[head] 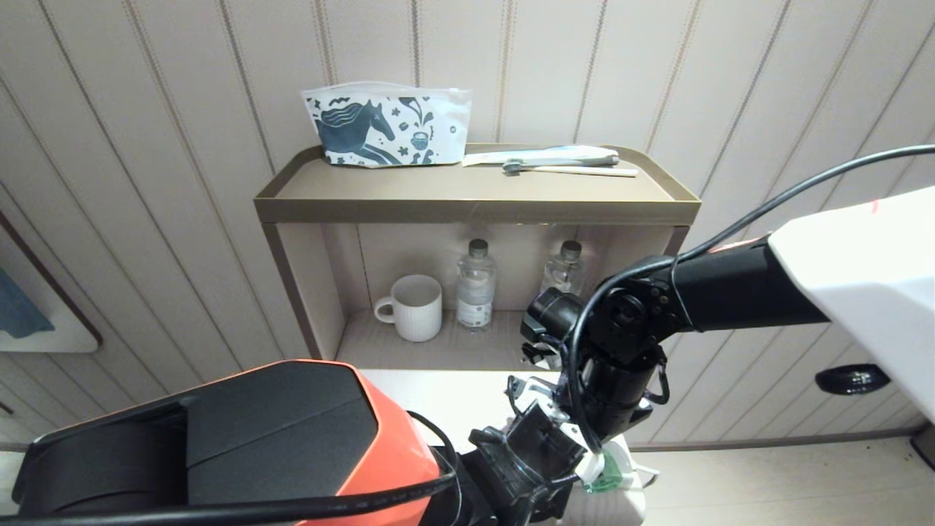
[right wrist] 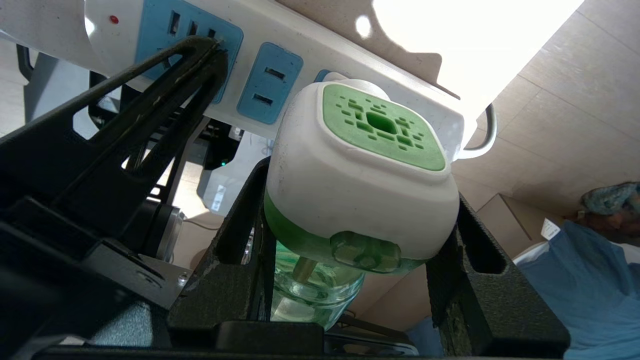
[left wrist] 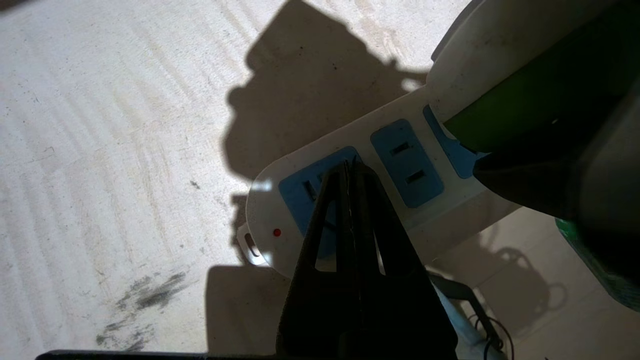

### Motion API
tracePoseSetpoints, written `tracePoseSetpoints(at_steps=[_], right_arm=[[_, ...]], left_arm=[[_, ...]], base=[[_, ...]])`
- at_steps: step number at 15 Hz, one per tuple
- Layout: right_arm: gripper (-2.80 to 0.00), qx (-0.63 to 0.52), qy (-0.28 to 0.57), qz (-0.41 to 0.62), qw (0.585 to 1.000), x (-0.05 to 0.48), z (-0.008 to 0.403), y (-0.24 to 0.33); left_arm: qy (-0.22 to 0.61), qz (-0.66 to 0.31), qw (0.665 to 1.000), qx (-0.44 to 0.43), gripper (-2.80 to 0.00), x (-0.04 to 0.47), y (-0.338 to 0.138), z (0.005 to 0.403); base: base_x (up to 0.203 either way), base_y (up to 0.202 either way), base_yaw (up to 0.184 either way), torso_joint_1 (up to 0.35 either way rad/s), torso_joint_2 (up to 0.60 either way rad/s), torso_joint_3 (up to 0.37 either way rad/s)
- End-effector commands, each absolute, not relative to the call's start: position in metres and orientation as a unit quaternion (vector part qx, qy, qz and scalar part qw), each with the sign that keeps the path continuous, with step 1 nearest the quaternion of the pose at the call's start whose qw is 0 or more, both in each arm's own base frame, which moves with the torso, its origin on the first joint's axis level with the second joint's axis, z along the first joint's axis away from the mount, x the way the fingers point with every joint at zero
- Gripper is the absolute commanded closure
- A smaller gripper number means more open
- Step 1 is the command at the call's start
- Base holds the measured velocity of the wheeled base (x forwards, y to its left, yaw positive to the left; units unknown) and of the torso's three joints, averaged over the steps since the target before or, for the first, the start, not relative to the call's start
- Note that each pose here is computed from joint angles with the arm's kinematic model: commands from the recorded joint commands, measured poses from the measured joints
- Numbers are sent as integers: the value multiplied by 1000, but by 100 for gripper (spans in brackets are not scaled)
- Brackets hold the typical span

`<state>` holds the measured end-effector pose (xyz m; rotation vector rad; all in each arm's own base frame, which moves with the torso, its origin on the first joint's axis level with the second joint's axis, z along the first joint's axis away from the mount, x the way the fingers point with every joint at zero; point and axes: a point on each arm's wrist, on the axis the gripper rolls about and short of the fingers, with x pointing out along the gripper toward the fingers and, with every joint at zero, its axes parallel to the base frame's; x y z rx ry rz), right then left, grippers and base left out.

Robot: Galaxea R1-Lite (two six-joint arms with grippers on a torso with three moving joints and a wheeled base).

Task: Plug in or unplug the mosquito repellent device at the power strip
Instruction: Hold the socket with your left hand and unplug it with your right hand

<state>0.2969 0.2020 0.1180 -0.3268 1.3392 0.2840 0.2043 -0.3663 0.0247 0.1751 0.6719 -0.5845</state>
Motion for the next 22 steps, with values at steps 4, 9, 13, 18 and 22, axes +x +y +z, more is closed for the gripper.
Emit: tracePoseSetpoints(at_steps=[4,9,13,18,22], right_arm=[[0,-147,608,131,769,297,125,201],[0,-143,600,133,776,295,133,200],[0,-141,593,135,781,294,138,200],[0,-139,593,137,781,293,140,199],[0,-135,592,136,783,293,141,199]], left_arm=[[333,-284,894,94,0,199,-366,17],[330,-285,895,93,0,199,-367,9],[334,-284,894,97,0,197,-365,5],[332,-285,894,97,0,197,-365,5],[333,-285,893,97,0,197,-365,4]], base=[[0,0,0,0,0,0],[0,0,0,0,0,0],[0,0,0,0,0,0],[0,0,0,0,0,0],[0,0,0,0,0,0]])
